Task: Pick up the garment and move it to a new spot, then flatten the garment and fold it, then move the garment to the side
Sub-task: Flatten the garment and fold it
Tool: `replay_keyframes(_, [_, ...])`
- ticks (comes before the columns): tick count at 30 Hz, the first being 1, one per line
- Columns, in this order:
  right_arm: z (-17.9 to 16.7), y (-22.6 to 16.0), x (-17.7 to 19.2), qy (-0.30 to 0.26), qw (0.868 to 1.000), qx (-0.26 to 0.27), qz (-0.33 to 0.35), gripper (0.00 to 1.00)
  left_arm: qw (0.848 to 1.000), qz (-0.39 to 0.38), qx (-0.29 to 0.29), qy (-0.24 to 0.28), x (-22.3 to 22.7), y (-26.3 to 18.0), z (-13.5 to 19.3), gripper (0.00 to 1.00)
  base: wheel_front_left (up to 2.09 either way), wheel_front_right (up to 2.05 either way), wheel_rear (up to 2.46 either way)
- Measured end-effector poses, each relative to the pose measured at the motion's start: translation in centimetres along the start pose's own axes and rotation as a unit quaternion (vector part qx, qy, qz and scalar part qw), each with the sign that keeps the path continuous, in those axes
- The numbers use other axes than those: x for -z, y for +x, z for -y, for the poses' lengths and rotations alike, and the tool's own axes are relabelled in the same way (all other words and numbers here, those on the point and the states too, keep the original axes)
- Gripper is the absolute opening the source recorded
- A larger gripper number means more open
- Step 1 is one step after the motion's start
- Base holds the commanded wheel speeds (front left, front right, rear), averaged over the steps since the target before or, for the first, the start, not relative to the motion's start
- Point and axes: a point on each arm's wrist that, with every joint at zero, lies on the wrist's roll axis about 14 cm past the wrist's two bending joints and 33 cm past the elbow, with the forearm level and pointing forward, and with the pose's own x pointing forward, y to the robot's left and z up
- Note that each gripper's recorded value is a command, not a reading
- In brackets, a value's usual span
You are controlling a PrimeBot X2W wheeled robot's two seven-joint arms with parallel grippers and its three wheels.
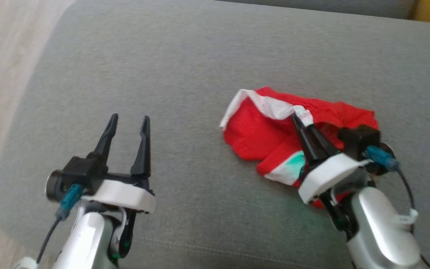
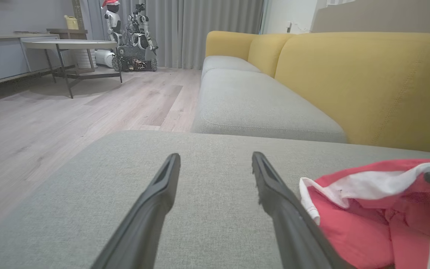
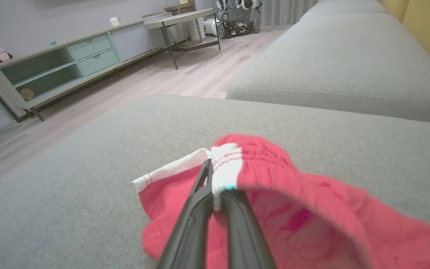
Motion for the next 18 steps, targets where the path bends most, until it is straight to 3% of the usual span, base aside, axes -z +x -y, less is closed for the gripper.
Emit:
replay_keyframes(4, [1.8, -2.5, -1.0, 0.011, 1.000, 0.028, 0.009, 0.00, 1.000, -0.004, 0.014, -0.001, 0.5, 0.3, 0.8, 1.00, 0.00, 0.00, 0.00])
replay_keyframes(10, [6.8, -7.3, -1.0, 0.040, 0.993, 0.112, 0.000, 0.00, 0.999, -0.003, 0.046, -0.002, 0.7, 1.4, 2.6, 1.00, 0.00, 0.00, 0.00])
replay_keyframes(13, [9.4, -10.0, 1.0, 0.066, 0.984, 0.162, -0.031, 0.00, 0.998, -0.004, 0.063, -0.001, 1.0, 1.9, 3.7, 1.00, 0.00, 0.00, 0.00])
replay_keyframes(18, [10.5, -10.8, 4.6, 0.104, 0.975, 0.182, -0.081, 0.00, 0.997, -0.015, 0.074, -0.004, 1.9, 2.3, 4.2, 1.00, 0.00, 0.00, 0.00])
